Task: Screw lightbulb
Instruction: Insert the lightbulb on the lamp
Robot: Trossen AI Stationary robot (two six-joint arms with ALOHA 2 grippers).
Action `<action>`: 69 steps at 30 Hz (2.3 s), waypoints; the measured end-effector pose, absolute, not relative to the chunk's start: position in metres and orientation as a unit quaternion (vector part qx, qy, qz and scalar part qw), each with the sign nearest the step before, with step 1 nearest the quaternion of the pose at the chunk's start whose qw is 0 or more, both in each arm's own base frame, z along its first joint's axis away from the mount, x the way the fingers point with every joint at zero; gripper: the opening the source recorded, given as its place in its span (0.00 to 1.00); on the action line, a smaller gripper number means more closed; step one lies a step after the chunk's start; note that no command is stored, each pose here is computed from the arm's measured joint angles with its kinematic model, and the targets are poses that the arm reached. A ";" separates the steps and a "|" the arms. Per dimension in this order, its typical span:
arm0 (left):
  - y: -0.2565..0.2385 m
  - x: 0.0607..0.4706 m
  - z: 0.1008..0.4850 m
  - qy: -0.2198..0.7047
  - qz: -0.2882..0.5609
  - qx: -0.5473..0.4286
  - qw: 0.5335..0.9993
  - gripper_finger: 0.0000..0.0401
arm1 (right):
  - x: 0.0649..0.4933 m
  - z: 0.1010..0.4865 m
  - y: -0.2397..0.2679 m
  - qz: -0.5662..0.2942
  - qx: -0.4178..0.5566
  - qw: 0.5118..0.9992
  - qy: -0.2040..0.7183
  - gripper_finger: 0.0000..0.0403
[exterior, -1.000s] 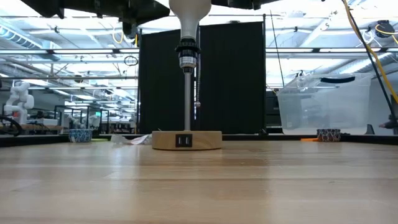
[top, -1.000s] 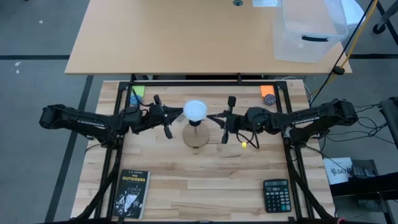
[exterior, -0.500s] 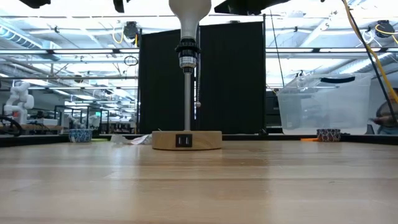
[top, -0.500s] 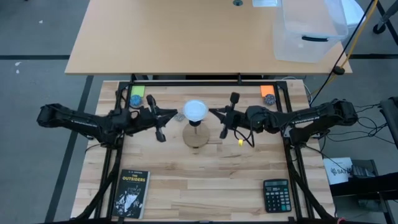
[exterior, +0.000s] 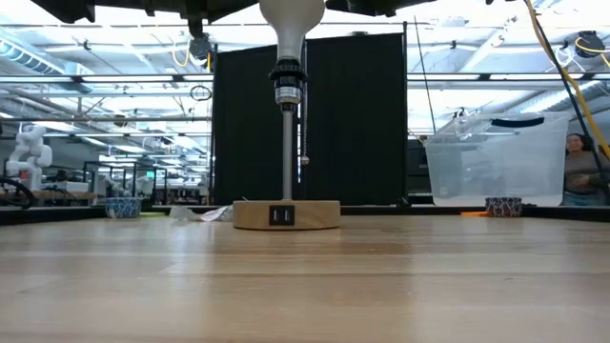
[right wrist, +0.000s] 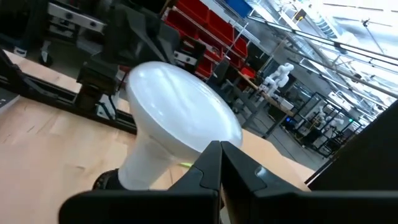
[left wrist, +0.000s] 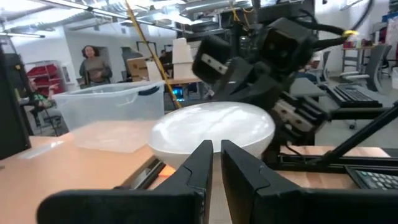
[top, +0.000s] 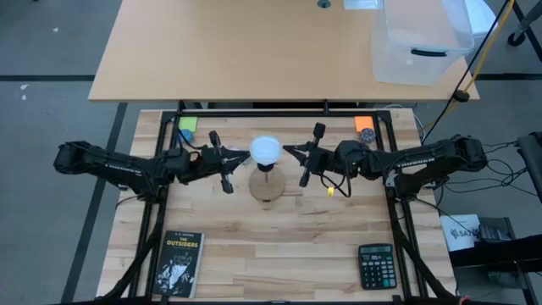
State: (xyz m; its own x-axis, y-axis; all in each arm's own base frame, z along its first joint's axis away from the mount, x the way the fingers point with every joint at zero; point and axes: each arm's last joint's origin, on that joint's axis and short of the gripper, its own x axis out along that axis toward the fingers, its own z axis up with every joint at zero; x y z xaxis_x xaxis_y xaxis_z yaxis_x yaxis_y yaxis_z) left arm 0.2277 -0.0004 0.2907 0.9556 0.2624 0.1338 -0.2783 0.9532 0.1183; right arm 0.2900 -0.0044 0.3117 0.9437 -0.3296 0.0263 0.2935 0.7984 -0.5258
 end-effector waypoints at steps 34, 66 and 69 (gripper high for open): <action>-0.005 0.227 0.294 -0.078 0.129 0.069 0.986 0.09 | 0.290 0.309 -0.009 -0.193 -0.332 0.921 0.066 0.00; 0.017 0.233 0.270 0.013 0.234 0.021 0.972 0.09 | 0.310 0.303 0.028 -0.130 -0.410 0.899 0.084 0.00; 0.019 0.232 0.274 0.002 0.238 0.013 0.971 0.09 | 0.309 0.302 0.033 -0.125 -0.418 0.895 0.091 0.00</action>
State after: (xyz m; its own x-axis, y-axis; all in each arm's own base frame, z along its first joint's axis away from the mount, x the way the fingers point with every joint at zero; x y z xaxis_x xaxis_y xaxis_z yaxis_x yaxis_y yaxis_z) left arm 0.2323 0.0189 0.2736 0.8863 0.4630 0.0024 -0.4629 0.8860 0.0264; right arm 0.3095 0.0329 0.3017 0.9521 -0.3001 -0.0591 0.1474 0.6193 -0.7712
